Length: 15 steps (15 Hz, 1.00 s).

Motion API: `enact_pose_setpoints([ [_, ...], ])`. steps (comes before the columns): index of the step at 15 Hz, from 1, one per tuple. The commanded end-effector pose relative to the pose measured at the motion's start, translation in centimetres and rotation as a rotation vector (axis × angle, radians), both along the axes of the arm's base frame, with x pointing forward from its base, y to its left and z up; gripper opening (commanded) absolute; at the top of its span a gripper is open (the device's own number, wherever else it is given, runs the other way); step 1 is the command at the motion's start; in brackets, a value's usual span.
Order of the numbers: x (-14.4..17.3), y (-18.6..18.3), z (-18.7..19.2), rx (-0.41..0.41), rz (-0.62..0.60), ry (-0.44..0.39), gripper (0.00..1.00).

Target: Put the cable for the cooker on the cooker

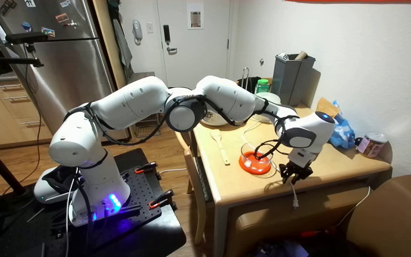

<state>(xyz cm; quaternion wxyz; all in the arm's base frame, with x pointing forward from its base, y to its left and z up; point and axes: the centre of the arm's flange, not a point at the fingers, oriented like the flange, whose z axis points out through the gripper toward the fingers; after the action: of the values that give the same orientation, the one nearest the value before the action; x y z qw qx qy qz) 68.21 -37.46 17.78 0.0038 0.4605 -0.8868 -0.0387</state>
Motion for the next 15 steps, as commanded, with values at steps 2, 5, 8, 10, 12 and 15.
enact_pose_setpoints([
  [2, 0.8, -0.9, -0.1, 0.024, -0.012, 0.006, 0.02],
  [5, 0.6, -1.0, -0.1, 0.025, -0.020, 0.002, 0.00],
  [8, 0.5, -1.1, 0.3, 0.020, -0.027, -0.005, 0.02],
  [10, 0.5, -1.3, 1.5, 0.018, -0.035, -0.027, 0.02],
  [12, 0.4, -1.4, 3.6, 0.022, -0.035, -0.058, 0.02],
  [15, 0.4, -1.1, 7.0, -0.012, -0.008, -0.080, 0.02],
])
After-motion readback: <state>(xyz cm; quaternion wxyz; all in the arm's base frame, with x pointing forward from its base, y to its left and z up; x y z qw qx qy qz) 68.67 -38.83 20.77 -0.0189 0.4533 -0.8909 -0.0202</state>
